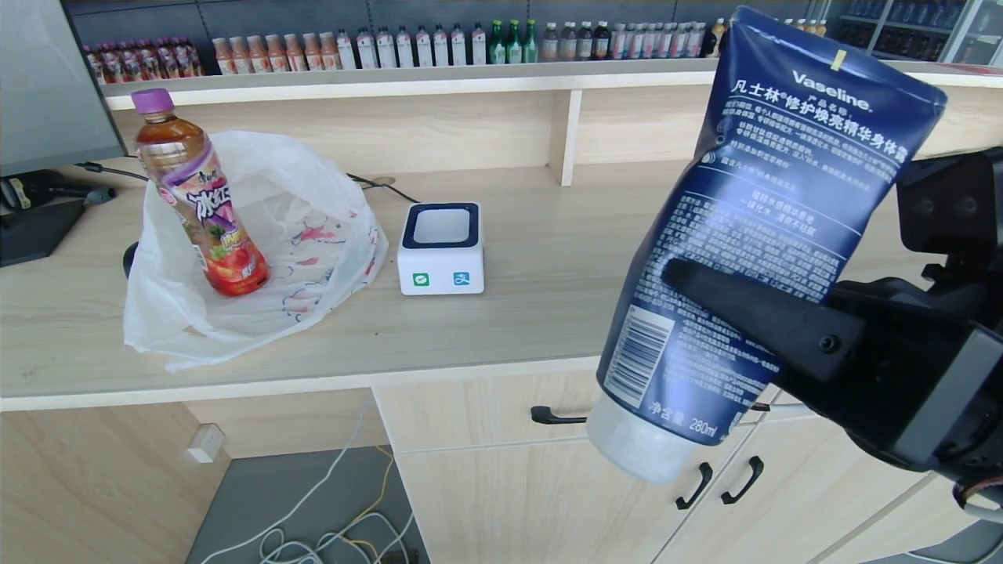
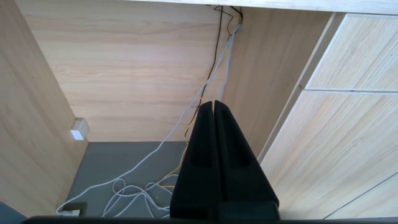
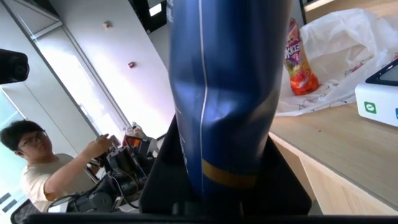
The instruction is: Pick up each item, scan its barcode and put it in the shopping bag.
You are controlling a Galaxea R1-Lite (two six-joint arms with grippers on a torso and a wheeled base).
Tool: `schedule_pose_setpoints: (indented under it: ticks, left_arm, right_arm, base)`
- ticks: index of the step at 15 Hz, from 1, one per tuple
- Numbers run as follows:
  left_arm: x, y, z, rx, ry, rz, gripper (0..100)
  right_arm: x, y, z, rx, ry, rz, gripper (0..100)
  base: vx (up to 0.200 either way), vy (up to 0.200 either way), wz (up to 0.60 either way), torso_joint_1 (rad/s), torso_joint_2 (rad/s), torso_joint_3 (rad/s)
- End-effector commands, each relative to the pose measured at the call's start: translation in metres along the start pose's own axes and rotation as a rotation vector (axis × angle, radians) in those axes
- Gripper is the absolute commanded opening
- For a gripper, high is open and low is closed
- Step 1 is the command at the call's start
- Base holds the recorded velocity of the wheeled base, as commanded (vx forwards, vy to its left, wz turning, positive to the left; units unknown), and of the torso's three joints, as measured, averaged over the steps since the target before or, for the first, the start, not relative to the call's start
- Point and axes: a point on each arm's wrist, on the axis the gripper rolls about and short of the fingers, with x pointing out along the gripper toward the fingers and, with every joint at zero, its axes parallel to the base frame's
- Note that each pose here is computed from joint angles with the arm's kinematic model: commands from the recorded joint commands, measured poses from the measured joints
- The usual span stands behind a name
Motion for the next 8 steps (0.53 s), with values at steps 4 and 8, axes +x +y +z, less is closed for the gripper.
schedule_pose_setpoints:
  ticks: [4, 8]
  left_arm:
    - [0.000, 0.000, 0.000, 0.000, 0.000, 0.000, 0]
    - [0.000, 0.000, 0.000, 0.000, 0.000, 0.000, 0]
  right_arm:
    - [-0.003, -0.008, 0.002, -0.231, -0.021, -0.066, 0]
    - [0.004, 0.001, 0.009, -0.425, -0.067, -0.283, 0]
  base:
    - [0.000, 0.000, 0.00, 0.000, 0.00, 0.000]
    - [0.000, 0.000, 0.00, 0.000, 0.00, 0.000]
